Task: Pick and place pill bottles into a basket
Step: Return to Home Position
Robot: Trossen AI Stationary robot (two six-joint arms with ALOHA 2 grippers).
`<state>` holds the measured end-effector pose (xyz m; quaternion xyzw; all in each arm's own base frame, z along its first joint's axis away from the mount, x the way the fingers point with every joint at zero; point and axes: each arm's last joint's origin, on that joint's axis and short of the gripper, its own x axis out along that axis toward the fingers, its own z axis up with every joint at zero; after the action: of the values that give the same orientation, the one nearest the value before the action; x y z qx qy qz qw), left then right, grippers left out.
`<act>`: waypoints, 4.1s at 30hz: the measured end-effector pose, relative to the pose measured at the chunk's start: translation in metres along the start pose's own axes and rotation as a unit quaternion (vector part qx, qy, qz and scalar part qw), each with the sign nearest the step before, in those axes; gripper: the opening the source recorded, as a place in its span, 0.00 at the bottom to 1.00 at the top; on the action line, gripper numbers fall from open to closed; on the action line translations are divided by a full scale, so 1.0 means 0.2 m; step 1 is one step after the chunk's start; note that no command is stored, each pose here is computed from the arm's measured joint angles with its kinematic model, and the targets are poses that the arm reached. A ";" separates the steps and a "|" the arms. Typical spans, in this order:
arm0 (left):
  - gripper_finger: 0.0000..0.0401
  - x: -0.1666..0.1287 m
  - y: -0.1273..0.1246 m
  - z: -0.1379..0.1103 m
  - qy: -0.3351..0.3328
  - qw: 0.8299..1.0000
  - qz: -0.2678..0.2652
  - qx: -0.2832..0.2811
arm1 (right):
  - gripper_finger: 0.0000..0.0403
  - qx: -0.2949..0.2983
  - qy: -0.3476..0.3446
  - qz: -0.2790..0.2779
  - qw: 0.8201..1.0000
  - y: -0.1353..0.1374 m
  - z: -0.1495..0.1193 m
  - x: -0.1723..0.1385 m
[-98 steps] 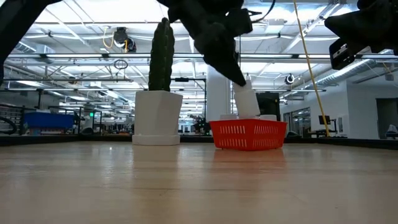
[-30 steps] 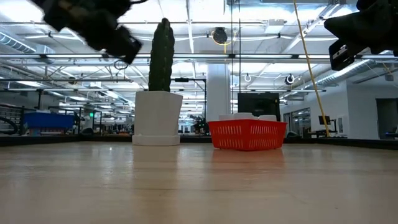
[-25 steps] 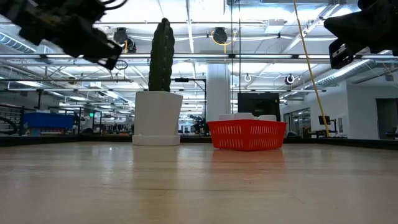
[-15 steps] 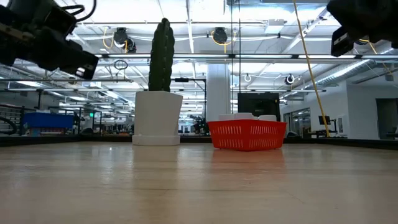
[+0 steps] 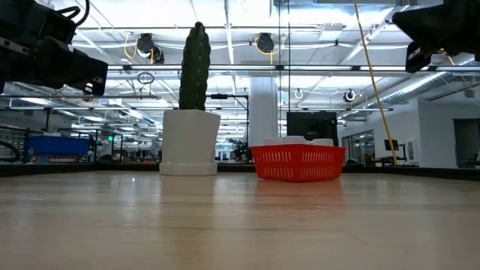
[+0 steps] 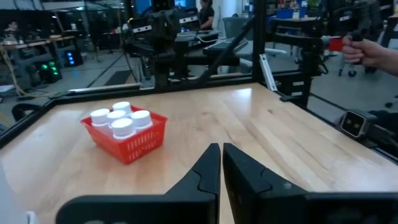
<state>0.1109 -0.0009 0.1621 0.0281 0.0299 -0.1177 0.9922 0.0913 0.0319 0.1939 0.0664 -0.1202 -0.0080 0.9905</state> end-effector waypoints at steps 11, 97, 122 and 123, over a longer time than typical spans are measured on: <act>0.06 0.00 0.00 0.00 0.000 1.000 0.009 0.000 | 0.01 0.019 0.016 0.011 1.000 0.01 -0.02 0.01; 0.06 0.00 0.00 0.00 -0.001 1.000 0.009 0.001 | 0.01 -0.046 0.043 0.010 0.998 0.01 -0.05 0.01; 0.06 0.00 0.00 0.00 -0.001 1.000 0.009 0.001 | 0.01 -0.046 0.043 0.010 0.998 0.01 -0.05 0.01; 0.06 0.00 0.00 0.00 -0.001 1.000 0.009 0.001 | 0.01 -0.046 0.043 0.010 0.998 0.01 -0.05 0.01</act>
<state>0.1111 -0.0004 0.1628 0.0289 0.0286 -0.1089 0.9932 0.0965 0.0344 0.1857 0.0201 -0.0774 -0.0011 0.9968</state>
